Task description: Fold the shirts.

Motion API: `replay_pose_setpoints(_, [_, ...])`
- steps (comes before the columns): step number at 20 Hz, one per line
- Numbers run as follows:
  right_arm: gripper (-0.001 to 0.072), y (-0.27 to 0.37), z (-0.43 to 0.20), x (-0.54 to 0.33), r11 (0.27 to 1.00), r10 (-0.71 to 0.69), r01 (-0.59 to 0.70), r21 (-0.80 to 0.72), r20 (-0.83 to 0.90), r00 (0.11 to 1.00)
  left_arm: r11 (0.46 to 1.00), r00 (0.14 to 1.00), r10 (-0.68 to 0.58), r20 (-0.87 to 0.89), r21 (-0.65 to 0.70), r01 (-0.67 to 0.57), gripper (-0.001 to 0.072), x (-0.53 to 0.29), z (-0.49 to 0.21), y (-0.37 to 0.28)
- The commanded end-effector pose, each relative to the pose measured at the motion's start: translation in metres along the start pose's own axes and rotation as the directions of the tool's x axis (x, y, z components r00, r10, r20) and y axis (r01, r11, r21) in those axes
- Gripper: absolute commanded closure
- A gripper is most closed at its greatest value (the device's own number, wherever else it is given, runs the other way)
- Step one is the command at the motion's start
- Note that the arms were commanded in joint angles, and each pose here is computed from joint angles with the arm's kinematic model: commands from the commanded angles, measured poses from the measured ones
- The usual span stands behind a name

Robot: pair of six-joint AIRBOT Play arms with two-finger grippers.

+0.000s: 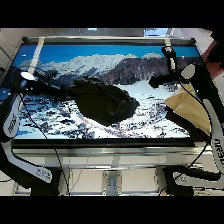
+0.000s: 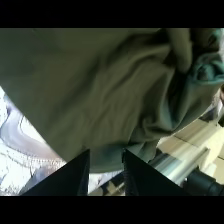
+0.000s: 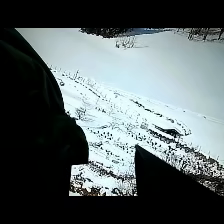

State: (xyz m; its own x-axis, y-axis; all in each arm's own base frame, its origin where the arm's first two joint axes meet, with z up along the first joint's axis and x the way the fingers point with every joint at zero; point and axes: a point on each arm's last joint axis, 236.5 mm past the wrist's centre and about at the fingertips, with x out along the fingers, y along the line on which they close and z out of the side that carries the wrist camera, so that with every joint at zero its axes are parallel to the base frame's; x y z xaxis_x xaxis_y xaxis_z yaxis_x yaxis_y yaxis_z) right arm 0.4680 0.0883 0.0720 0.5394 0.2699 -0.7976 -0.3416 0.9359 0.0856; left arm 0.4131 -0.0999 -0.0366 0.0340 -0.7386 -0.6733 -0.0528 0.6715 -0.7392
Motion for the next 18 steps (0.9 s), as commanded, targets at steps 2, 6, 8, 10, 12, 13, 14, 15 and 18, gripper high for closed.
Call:
replay_pose_setpoints(2, [0.0262, 0.003, -0.001, 0.004, 0.999, 0.015, -0.015, 0.043, -0.004, 1.000, 0.993, 0.985, -0.037, -0.168, -0.119, 0.017, 0.0440, 0.031, -0.064, 0.026])
replay_pose_setpoints(6, [0.0262, 0.007, -0.001, 0.004, 0.998, 0.034, -0.034, 0.054, -0.004, 0.999, 0.992, 0.982, -0.039, -0.186, -0.128, 0.015, 0.0261, 0.036, -0.073, 0.030])
replay_pose_setpoints(8, [0.0262, 0.008, 0.000, 0.004, 0.998, 0.036, -0.036, 0.056, -0.002, 0.999, 0.994, 0.984, -0.032, -0.178, -0.112, 0.012, 0.0185, 0.038, -0.070, 0.030])
replay_pose_setpoints(10, [0.0262, 0.009, 0.000, 0.004, 0.997, 0.040, -0.040, 0.059, 0.000, 0.999, 0.993, 0.991, 0.005, -0.136, -0.117, -0.021, 0.0185, 0.048, -0.060, 0.032])
replay_pose_setpoints(12, [0.0262, 0.013, 0.001, 0.004, 0.996, 0.056, -0.057, 0.071, 0.006, 0.998, 0.993, 0.998, 0.011, -0.069, -0.118, -0.019, 0.0185, 0.061, -0.043, 0.023])
replay_pose_setpoints(13, [0.0262, 0.015, 0.002, 0.003, 0.995, 0.064, -0.065, 0.077, 0.008, 0.998, 0.993, 0.999, -0.006, -0.033, -0.116, 0.002, 0.0187, 0.068, -0.034, 0.013])
replay_pose_setpoints(14, [0.0262, 0.016, 0.003, 0.003, 0.994, 0.069, -0.069, 0.080, 0.011, 0.998, 0.994, 1.000, -0.018, 0.002, -0.111, 0.019, 0.0189, 0.076, -0.025, 0.002])
replay_pose_setpoints(15, [0.0262, 0.016, 0.003, 0.003, 0.994, 0.071, -0.072, 0.081, 0.011, 0.997, 0.994, 0.999, -0.024, 0.027, -0.103, 0.027, 0.0217, 0.083, -0.020, -0.006])
replay_pose_setpoints(18, [0.0263, 0.016, 0.003, 0.003, 0.994, 0.071, -0.072, 0.081, 0.011, 0.997, 0.999, 1.000, 0.022, 0.011, -0.038, -0.021, 0.0246, 0.108, -0.026, -0.016])
